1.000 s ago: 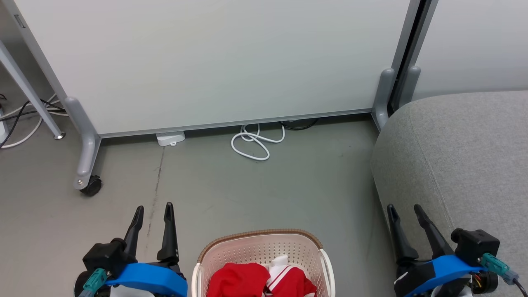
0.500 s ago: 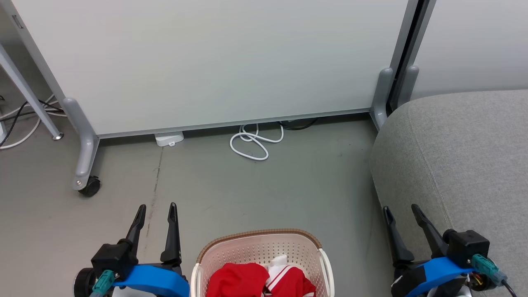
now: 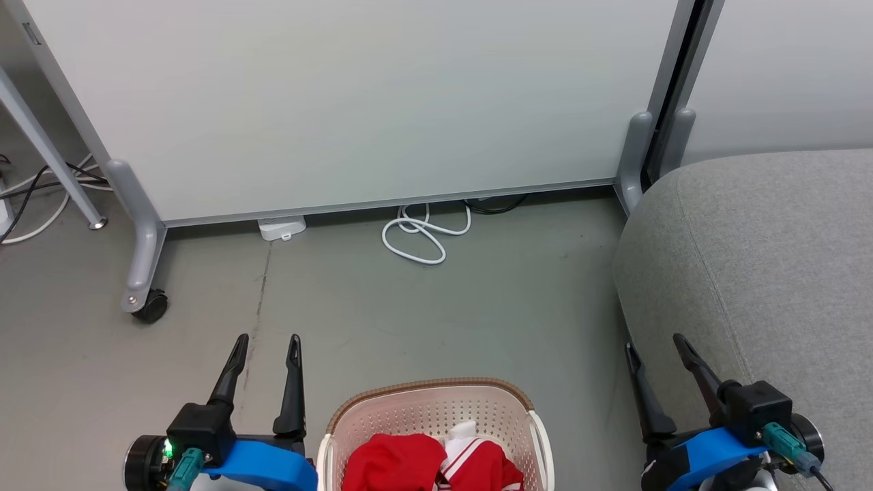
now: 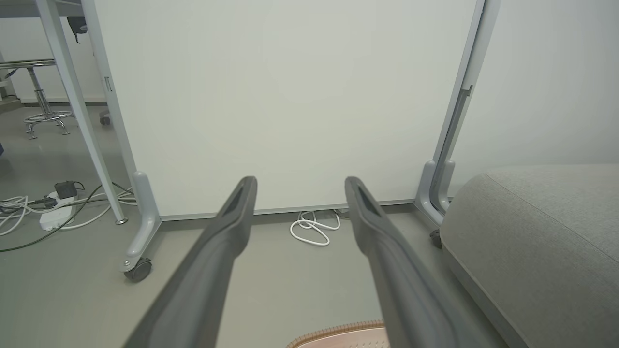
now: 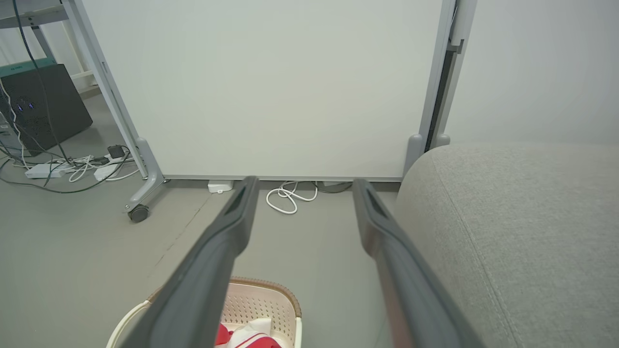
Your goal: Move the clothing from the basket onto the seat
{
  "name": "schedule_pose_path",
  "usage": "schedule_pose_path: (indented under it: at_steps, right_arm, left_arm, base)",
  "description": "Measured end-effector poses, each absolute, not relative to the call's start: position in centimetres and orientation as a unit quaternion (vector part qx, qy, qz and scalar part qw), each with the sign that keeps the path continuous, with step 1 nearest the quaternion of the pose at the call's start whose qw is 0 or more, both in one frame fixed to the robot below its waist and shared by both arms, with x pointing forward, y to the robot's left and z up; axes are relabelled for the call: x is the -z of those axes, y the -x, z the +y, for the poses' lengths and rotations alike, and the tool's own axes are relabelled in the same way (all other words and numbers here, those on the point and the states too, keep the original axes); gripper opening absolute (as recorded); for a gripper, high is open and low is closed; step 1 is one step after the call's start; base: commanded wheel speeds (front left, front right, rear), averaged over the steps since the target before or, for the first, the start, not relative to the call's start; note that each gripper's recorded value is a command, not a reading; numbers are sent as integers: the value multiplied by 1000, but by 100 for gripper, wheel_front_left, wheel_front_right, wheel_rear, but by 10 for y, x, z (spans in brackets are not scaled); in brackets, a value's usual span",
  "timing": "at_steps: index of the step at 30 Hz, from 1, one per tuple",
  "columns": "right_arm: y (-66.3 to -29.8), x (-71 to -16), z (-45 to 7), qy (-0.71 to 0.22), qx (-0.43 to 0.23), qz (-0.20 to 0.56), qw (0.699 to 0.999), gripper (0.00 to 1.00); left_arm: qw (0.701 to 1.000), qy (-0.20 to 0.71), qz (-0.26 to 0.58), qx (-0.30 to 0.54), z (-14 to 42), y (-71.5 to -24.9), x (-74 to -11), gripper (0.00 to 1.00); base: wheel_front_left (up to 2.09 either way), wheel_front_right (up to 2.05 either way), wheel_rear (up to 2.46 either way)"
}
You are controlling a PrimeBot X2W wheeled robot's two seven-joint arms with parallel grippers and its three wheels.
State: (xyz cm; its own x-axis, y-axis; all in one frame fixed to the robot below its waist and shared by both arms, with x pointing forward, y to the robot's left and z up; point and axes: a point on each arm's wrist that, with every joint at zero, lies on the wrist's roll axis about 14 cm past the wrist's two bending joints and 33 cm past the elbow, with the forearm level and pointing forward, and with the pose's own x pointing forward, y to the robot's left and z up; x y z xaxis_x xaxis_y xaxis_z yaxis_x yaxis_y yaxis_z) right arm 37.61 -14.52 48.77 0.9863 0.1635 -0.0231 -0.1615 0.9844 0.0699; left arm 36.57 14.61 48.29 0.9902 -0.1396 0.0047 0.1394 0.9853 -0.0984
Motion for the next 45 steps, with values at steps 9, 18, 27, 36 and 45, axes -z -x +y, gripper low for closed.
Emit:
schedule_pose_path:
  at_steps: [9,18,27,36,45]
  right_arm:
    - [-377,-490,-145,-29,-83,10,996,100]
    - [-378,-489,-144,-31,-85,10,996,100]
    - [-379,-494,-142,-32,-88,1,996,100]
    - [-389,-476,-145,-38,-84,21,996,100]
    - [-402,-444,-166,-45,-54,59,996,100]
  left_arm:
    - [996,45,0,72,145,-366,-483,100]
    - [996,51,9,73,144,-368,-477,100]
    - [991,50,58,113,119,-386,-447,100]
    - [973,46,150,167,85,-412,-383,100]
    - [932,31,292,215,58,-414,-287,100]
  base:
    - [0,0,0]
    - [0,0,0]
    - [0,0,0]
    - [0,0,0]
    - [0,0,0]
